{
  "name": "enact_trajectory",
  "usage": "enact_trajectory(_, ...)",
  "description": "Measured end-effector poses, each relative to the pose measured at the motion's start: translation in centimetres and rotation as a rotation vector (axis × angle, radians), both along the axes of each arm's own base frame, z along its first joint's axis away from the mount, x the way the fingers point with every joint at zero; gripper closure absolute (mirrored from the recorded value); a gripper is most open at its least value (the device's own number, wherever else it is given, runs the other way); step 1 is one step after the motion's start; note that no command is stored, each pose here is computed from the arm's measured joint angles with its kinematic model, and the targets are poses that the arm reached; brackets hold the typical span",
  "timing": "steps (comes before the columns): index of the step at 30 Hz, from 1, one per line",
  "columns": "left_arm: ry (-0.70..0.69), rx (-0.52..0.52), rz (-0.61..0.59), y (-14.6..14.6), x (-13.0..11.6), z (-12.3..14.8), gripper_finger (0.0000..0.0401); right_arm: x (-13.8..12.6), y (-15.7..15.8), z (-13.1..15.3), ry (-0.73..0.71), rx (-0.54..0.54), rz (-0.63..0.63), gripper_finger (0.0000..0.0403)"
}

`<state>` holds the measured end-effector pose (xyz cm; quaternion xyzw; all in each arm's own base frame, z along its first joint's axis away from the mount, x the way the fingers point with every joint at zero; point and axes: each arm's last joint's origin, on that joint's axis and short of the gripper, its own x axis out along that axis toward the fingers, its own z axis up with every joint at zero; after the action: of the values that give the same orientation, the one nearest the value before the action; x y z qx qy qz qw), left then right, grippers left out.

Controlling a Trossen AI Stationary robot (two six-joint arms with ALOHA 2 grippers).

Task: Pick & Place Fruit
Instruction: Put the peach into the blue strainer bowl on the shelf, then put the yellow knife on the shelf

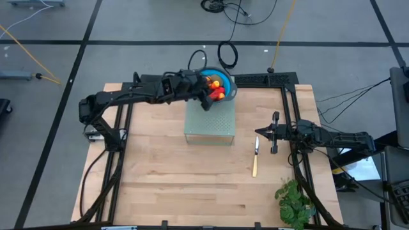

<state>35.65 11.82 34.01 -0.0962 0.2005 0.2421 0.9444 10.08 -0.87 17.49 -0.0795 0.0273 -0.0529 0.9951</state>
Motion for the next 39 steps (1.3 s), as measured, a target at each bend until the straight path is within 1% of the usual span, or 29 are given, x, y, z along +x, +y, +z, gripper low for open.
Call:
enact_trajectory(3,0.049,0.021,-0.015,0.0,-0.2,-0.3,0.0324,0.0,0.0,0.0,0.001,-0.001,0.0,0.0403)
enact_trajectory(8,0.112,0.01,-0.028,-0.5,-0.3,-0.8,0.0324,0.0,0.0,0.0,0.002,0.001,0.0,0.0403)
enact_trajectory(12,0.168,0.029,0.001,-0.7,-0.5,-1.2,0.0324,0.0,0.0,0.0,0.002,0.002,0.0,0.0403)
enact_trajectory(16,0.192,0.014,0.0,-0.9,-0.6,-1.4,0.0316,0.0,0.0,0.0,0.002,0.002,0.0,0.0403)
enact_trajectory(26,0.185,0.0,0.005,-1.0,-0.5,-1.5,0.025,0.0,0.0,0.0,0.002,0.002,0.0,0.0403)
enact_trajectory(30,0.183,0.0,0.005,-1.0,-0.5,-1.4,0.023,0.0,0.0,0.0,0.002,0.002,0.0,0.0403)
enact_trajectory(35,0.162,0.002,0.008,-1.0,-0.4,-1.3,0.0222,0.0,0.0,0.0,0.002,0.002,0.0,0.0403)
enact_trajectory(39,0.122,-0.045,0.037,-1.2,-0.7,-0.8,0.0228,0.0,0.0,0.0,0.002,0.003,0.001,0.0403)
